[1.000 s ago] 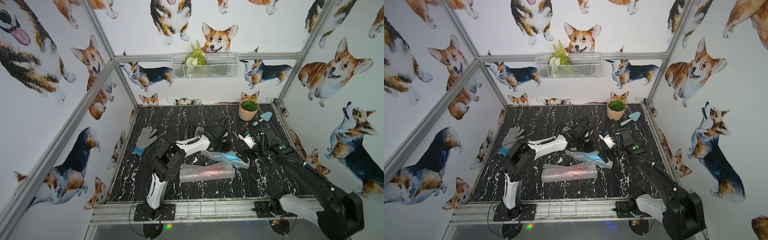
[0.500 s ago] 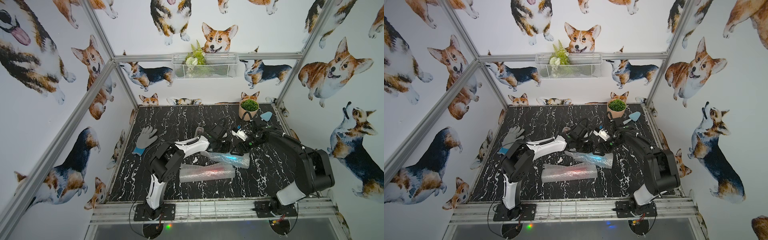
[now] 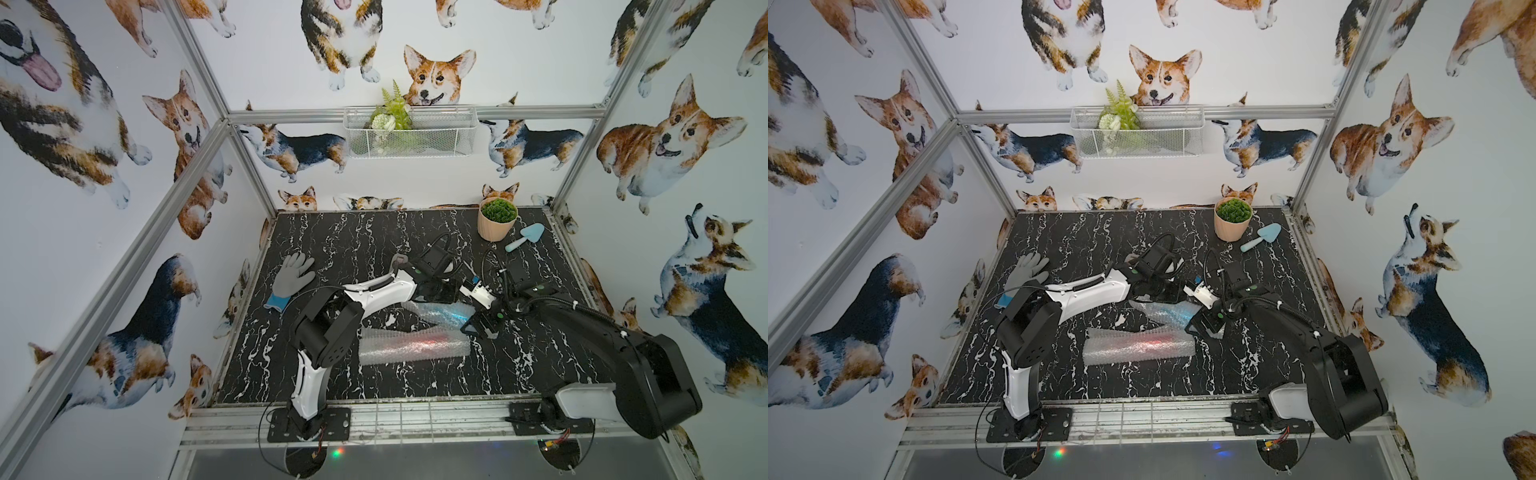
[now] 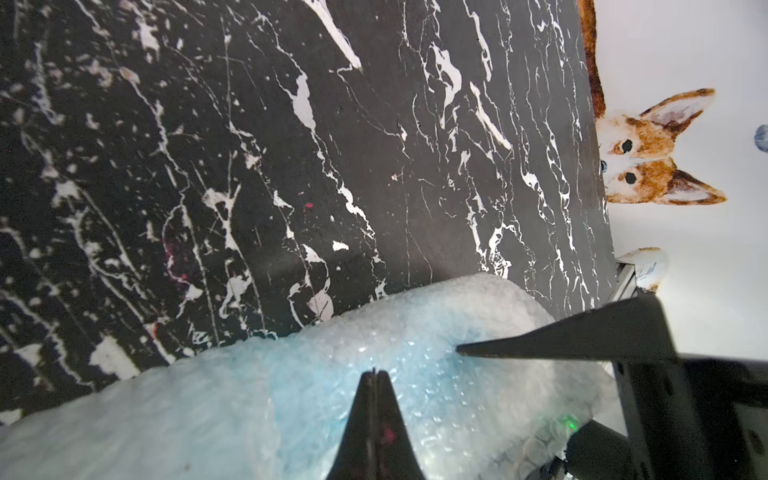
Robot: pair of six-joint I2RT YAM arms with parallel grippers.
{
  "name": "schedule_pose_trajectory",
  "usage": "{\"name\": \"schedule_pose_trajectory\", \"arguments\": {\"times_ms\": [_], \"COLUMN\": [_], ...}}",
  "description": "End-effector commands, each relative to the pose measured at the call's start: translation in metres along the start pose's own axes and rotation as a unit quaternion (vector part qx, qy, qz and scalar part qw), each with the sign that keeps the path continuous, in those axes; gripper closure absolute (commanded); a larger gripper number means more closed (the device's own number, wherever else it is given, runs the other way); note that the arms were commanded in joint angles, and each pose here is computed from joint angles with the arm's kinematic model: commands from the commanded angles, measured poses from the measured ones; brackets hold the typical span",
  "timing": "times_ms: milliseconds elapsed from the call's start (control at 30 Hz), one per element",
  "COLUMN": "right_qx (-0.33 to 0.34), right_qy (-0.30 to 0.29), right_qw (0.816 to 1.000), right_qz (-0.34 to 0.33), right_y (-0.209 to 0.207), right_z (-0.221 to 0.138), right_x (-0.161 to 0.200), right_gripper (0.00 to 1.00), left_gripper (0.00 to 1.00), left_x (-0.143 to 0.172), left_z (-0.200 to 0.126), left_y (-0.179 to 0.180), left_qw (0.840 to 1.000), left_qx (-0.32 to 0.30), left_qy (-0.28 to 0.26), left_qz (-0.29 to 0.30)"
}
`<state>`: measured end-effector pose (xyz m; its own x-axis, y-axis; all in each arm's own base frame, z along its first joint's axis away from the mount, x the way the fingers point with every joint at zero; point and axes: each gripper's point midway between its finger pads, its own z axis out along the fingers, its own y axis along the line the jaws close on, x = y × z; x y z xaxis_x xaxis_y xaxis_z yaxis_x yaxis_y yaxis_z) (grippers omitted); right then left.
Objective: Wrap wine bottles in bubble wrap
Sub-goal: Stick the tape on the bubble wrap.
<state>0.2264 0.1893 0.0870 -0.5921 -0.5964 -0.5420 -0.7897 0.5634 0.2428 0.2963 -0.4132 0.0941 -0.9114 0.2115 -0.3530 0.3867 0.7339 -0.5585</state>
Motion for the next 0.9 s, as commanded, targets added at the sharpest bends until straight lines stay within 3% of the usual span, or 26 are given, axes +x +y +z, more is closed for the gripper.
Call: {"name": "schedule_pose_trajectory", "arguments": {"times_ms": [0, 167, 467, 867], "right_qx": [0.075, 0.123, 0.137, 0.145], "right_qy": [-0.03, -0.02, -0.003, -0.032], "right_qw": [0.996, 0.988, 0.983, 0.981], "right_qz": [-0.041, -0.087, -0.12, -0.126], "right_y": [-0.012, -0.008, 0.004, 0.016], "right_z": [-0.001, 0.003, 0.009, 0.008], "right_x": [-0.013, -0.008, -0.002, -0.007], "right_gripper": [0.02, 0.05, 0.14, 0.2], "left_gripper": [1.0, 1.0, 1.0, 1.0], "left_x": [-0.006, -0.013, -0.016, 0.004], "left_z": [-0.01, -0.028, -0.054, -0.066], "left_y": [0.0, 0.0, -0.001, 0.0], "left_qw": [1.0, 1.0, 0.998, 0.983], "left_qx": [-0.006, -0.007, 0.001, 0.032], "left_qy": [-0.012, -0.027, -0.055, -0.09], "left_qz": [0.004, 0.0, -0.025, -0.158]}}
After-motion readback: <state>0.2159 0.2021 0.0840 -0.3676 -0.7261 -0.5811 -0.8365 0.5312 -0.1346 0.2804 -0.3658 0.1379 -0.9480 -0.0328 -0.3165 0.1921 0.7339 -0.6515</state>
